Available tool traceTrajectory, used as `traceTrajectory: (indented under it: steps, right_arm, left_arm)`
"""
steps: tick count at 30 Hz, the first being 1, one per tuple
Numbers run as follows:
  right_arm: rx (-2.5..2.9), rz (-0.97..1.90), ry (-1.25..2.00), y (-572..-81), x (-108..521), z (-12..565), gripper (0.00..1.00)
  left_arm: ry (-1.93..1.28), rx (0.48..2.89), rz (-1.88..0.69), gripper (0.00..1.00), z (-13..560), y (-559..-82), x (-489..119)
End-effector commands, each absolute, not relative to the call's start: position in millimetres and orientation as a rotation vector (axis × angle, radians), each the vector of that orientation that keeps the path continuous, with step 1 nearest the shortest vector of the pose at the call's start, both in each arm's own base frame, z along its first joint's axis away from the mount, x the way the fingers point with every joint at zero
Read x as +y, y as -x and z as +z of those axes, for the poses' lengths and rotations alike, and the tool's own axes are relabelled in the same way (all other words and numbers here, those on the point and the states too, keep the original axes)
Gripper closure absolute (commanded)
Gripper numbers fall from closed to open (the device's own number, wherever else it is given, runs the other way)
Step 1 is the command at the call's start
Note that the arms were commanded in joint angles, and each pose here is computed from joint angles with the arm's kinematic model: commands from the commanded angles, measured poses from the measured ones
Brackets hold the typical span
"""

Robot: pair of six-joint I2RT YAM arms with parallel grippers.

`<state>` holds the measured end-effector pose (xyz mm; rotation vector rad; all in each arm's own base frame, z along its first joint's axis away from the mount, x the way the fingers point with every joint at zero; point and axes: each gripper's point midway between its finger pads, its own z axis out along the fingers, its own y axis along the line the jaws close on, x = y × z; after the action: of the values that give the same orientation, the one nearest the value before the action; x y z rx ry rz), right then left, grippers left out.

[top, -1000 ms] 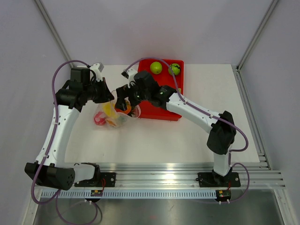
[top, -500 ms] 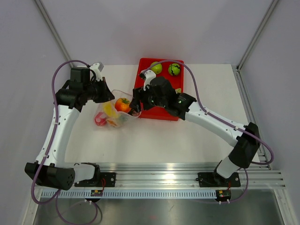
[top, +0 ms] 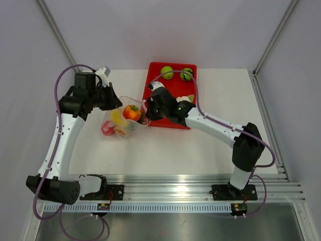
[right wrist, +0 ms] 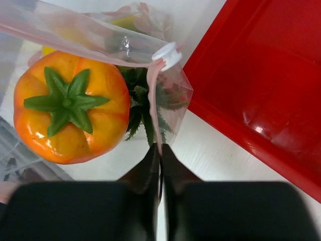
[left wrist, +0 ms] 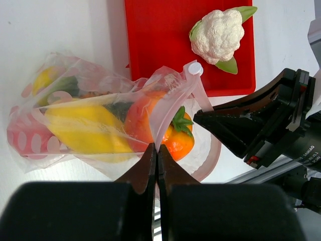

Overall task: Place the food in the zip-top bag and seal the zipper
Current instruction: Place the fake fruit in the zipper food storage bag.

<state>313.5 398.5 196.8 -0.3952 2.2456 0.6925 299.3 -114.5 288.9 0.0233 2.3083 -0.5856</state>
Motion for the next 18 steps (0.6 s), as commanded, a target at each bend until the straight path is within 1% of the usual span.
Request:
traceTrajectory:
  steps: [1, 5, 8, 13, 14, 15, 17, 18]
  right_arm:
    - [2.164, 0.729, 0.361, -322, 402, 231, 1.0]
    - [2.056, 0.819, 0.431, -315, 407, 276, 1.0]
    - [2.004, 0.924, 0.457, -302, 412, 305, 1.0]
    - [2.018, 1.059, 0.382, -281, 410, 319, 1.0]
    - [2.054, 1.076, 0.325, -278, 408, 310, 1.0]
    - [2.053, 1.088, 0.289, -274, 405, 314, 1.0]
    - [2.088, 1.091, 0.202, -268, 403, 306, 1.0]
    - [2.08, 1.103, 0.173, -265, 401, 311, 1.0]
  left_arm:
    - [-0.058, 2.195, -0.614, 1.0, 318, -300, -119]
    - [-0.075, 2.164, -0.592, 1.0, 328, -306, -117]
    - [-0.07, 2.136, -0.545, 1.0, 348, -320, -112]
    - [-0.057, 2.085, -0.49, 0.99, 369, -330, -105]
    - [-0.046, 2.086, -0.469, 0.96, 369, -331, -102]
    - [-0.046, 2.088, -0.462, 0.91, 370, -332, -101]
    - [-0.052, 2.094, -0.459, 0.86, 370, -335, -101]
    - [-0.057, 2.097, -0.464, 0.8, 369, -335, -102]
